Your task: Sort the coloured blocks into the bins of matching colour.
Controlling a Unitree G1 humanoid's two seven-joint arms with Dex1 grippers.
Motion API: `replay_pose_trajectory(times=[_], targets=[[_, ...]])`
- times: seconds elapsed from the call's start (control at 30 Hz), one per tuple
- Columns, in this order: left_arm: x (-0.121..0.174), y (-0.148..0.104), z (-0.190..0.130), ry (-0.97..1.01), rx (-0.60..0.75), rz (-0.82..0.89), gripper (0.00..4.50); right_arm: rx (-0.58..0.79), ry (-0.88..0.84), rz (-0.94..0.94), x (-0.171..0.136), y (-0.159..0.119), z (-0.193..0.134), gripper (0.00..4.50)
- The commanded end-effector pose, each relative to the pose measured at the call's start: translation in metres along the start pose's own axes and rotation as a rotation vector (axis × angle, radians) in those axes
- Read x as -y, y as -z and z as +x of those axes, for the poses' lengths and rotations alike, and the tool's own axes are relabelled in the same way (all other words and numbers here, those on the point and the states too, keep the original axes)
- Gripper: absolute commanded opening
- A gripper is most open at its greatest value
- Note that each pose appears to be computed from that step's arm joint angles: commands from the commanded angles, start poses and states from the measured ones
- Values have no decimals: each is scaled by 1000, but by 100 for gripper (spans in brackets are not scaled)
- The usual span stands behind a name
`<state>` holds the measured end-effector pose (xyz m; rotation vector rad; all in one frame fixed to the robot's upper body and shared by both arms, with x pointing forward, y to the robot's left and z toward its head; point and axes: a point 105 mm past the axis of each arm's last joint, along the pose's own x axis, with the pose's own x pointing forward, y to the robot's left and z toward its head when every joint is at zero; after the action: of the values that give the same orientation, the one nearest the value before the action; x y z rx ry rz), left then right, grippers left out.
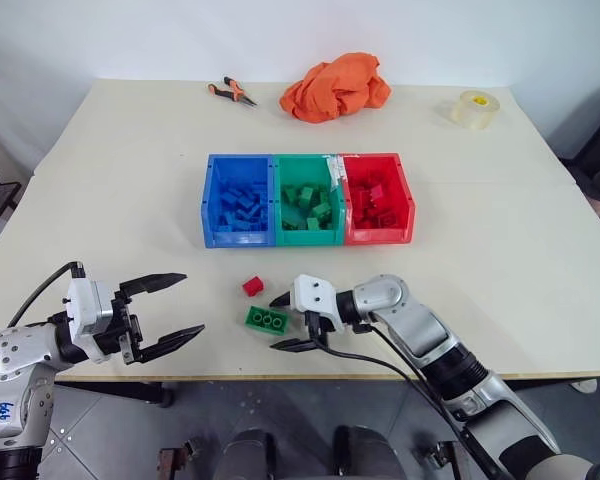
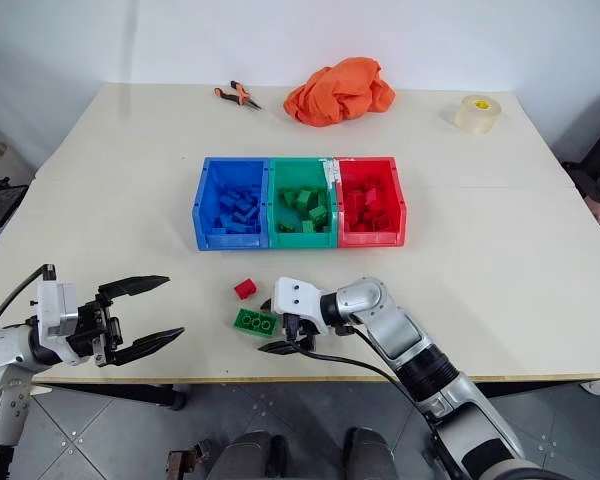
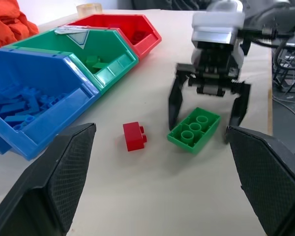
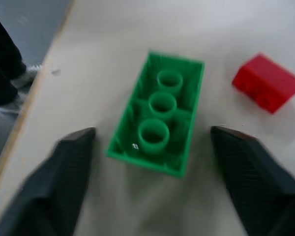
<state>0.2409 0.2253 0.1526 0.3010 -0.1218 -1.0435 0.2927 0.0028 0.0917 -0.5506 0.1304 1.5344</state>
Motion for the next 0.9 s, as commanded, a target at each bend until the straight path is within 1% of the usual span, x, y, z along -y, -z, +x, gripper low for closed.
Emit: replay_pose_trajectory(times=[0.03, 0.13, 0.23, 0.33, 0.5, 0.57, 0.67, 0.73, 0.77, 0.9], targets=[[0, -10, 0, -4, 35, 30, 450, 73, 35, -49, 10, -22, -10, 251], [-1, -9, 0, -4, 36, 30, 450, 134, 50, -54, 15, -37, -23, 151], [-1, -9, 0, -5, 36, 29, 450, 172, 63, -55, 19, -47, -31, 145], [-4, -7, 3, -7, 44, 27, 450, 233, 199, -24, 49, -67, -56, 145], [-7, -7, 8, -5, 54, 25, 450, 198, 459, -10, 112, -66, -83, 145], [-9, -6, 11, -4, 57, 25, 450, 190, 523, 4, 132, -64, -89, 145], [-11, -6, 14, -4, 62, 26, 450, 166, 589, 1, 153, -60, -92, 145], [-12, -7, 16, -6, 67, 28, 450, 143, 622, -11, 163, -59, -94, 219], [-12, -7, 17, -7, 69, 29, 450, 140, 627, -17, 165, -59, -95, 239], [-13, -7, 18, -17, 72, 26, 450, 144, 634, -44, 170, -62, -99, 375]])
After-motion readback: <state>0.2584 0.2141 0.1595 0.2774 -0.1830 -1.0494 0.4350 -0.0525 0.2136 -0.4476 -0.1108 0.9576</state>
